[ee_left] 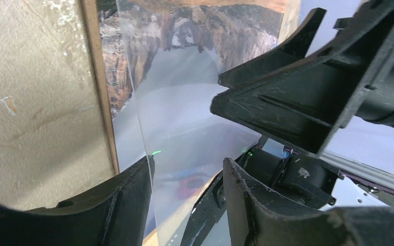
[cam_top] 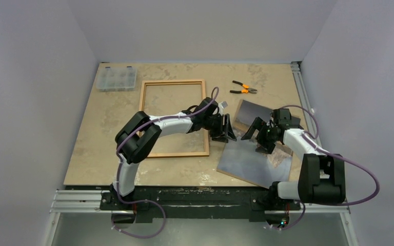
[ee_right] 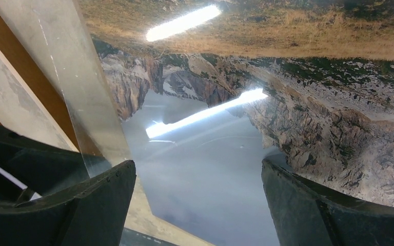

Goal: Put the photo into the frame
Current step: Pick up the photo frame item at the center of the board, then place the photo frame item at the center of the board.

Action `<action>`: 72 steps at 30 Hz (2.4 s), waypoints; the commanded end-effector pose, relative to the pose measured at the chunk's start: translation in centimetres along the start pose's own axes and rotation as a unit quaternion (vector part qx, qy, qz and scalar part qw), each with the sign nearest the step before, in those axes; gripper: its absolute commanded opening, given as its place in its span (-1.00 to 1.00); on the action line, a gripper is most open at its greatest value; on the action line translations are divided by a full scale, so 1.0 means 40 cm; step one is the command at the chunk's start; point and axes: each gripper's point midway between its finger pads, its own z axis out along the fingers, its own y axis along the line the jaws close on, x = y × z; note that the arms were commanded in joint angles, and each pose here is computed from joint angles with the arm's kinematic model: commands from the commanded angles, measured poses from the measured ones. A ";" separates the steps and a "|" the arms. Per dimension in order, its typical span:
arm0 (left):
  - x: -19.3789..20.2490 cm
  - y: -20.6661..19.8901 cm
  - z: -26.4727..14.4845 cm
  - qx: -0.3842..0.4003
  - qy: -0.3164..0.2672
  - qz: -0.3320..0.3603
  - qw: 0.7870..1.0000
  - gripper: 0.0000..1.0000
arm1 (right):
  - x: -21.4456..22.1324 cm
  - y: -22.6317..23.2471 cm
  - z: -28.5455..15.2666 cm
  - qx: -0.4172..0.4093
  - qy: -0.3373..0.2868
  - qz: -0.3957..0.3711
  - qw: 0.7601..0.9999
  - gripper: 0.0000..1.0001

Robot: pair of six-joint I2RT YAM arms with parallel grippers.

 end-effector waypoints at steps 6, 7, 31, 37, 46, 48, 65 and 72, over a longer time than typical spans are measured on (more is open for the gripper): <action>0.002 -0.018 0.018 0.014 0.005 0.023 1.000 -0.46 | 0.069 -0.037 0.023 0.017 0.053 -0.010 0.998 0.84; 0.003 -0.015 0.016 0.009 0.006 0.024 1.000 -0.56 | 0.068 -0.030 0.017 0.011 0.054 -0.014 0.998 0.85; -0.010 0.098 -0.373 -0.101 -0.184 0.003 0.978 -1.00 | 0.023 0.145 -0.187 -0.116 -0.029 -0.128 0.985 0.95; 0.024 0.171 -0.449 -0.137 -0.216 -0.019 0.966 -1.00 | 0.032 0.134 -0.159 -0.118 -0.016 -0.124 0.985 0.95; 0.079 0.280 -0.523 -0.216 -0.235 -0.038 0.947 -1.00 | 0.048 0.103 -0.118 -0.108 0.001 -0.120 0.987 0.94; 0.089 0.295 -0.524 -0.232 -0.222 -0.034 0.946 -1.00 | 0.052 0.096 -0.110 -0.104 0.005 -0.117 0.988 0.94; 0.103 0.340 -0.590 -0.319 -0.214 -0.025 0.923 1.00 | 0.061 0.065 -0.061 -0.090 0.020 -0.098 0.991 0.93; 0.117 0.335 -0.554 -0.286 -0.204 -0.035 0.936 0.99 | 0.041 0.069 -0.025 -0.090 0.030 -0.089 0.991 0.78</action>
